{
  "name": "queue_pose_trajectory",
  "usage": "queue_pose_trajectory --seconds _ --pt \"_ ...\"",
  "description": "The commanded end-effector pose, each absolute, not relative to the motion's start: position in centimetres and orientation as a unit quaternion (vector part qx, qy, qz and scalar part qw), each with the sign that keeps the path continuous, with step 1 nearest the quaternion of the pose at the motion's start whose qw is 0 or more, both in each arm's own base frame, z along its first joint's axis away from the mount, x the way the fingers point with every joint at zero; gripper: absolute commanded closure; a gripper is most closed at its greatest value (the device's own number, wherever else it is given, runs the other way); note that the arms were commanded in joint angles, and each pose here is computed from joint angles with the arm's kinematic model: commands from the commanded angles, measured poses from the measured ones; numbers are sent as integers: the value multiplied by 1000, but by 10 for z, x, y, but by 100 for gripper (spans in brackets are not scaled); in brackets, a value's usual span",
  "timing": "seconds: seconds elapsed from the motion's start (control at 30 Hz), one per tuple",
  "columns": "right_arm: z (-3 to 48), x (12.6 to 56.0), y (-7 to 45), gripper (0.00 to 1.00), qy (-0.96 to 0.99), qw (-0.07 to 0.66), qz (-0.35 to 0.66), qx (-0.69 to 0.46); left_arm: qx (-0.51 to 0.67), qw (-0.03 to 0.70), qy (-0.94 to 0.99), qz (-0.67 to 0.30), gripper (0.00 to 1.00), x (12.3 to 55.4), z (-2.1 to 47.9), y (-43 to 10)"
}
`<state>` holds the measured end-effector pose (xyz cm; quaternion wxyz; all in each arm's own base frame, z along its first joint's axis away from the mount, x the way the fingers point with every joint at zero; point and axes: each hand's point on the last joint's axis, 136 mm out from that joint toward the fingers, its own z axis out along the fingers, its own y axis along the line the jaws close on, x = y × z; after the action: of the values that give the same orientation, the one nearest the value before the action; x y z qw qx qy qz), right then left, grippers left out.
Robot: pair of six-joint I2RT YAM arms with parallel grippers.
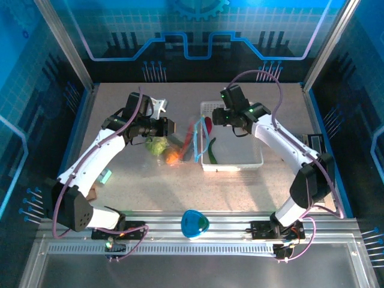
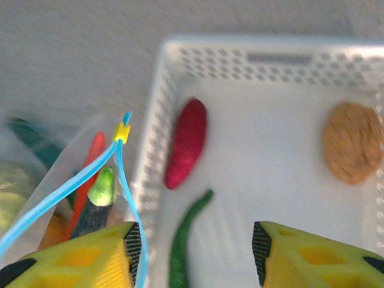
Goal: Place the food in the zip-top bag and seal the zipper
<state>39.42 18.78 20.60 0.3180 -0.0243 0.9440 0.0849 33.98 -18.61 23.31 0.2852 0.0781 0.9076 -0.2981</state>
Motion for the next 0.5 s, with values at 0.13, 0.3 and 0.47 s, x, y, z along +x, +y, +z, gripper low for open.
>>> queue_pose_trajectory --seconds 0.13,0.3,0.47 --pt "113 368 190 47 981 168 99 -8 94 299 900 -304 79 338 247 -189" --pt "112 375 200 47 976 180 119 -1 96 302 899 -304 79 338 250 -188" --pt "128 373 197 46 970 200 142 2 118 321 905 -252 74 333 250 -194"
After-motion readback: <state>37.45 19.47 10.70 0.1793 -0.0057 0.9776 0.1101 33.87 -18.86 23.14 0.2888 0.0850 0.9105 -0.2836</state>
